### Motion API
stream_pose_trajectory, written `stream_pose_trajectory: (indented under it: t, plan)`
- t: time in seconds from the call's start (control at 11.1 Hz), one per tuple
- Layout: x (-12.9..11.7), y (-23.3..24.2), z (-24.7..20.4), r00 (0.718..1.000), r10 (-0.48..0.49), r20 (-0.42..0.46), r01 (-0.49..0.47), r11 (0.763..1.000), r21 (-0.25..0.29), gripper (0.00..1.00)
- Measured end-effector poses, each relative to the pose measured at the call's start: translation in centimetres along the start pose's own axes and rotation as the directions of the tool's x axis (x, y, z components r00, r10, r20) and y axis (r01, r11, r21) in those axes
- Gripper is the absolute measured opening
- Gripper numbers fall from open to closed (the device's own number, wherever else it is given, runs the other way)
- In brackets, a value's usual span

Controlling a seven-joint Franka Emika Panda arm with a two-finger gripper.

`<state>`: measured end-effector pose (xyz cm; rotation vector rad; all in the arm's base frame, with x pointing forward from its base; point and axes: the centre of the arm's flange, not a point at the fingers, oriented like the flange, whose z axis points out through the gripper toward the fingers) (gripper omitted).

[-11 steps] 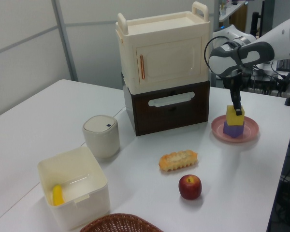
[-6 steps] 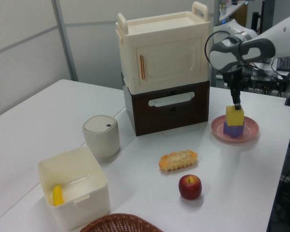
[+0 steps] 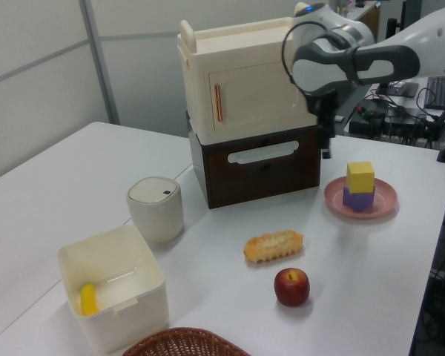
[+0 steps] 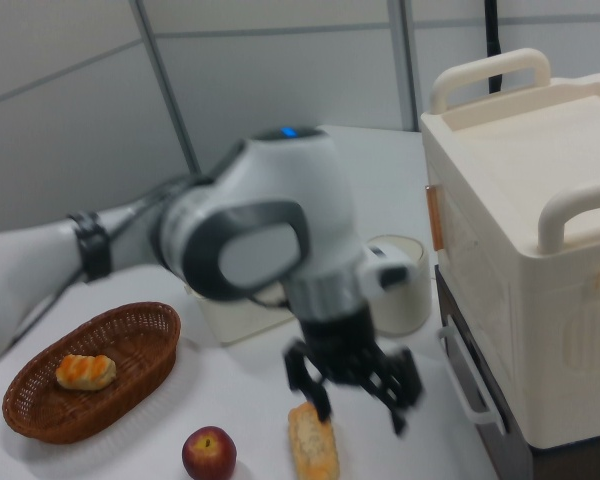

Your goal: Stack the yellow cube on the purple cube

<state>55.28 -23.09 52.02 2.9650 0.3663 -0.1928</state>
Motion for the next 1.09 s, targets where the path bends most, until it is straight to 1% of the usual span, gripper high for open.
stream_pose_trajectory:
  t: [0.18,0.27,0.45,0.54,0.63,0.72,0.81,0.9,1.09]
  plan:
    - [2.3,-5.0,-3.6,0.997,0.066,-0.034,-0.065,0.997,0.033,1.0]
    - [3.4,-7.4,-4.9,0.993,0.106,-0.048,-0.105,0.994,0.035,1.0]
    - [5.5,-12.2,-6.4,0.973,0.223,-0.066,-0.221,0.975,0.035,1.0]
    - [6.2,-14.4,-7.1,0.962,0.264,-0.074,-0.262,0.964,0.035,1.0]
    - [6.7,-16.4,-7.9,0.955,0.283,-0.085,-0.28,0.959,0.044,1.0]
    - [6.9,-18.0,-8.8,0.951,0.293,-0.097,-0.287,0.955,0.071,1.0]
    - [6.6,-18.9,-9.8,0.947,0.301,-0.111,-0.291,0.951,0.103,1.0]
    - [6.1,-19.2,-10.7,0.945,0.305,-0.121,-0.291,0.949,0.121,1.0]
    - [5.2,-20.0,-11.9,0.947,0.298,-0.122,-0.283,0.951,0.124,1.0]
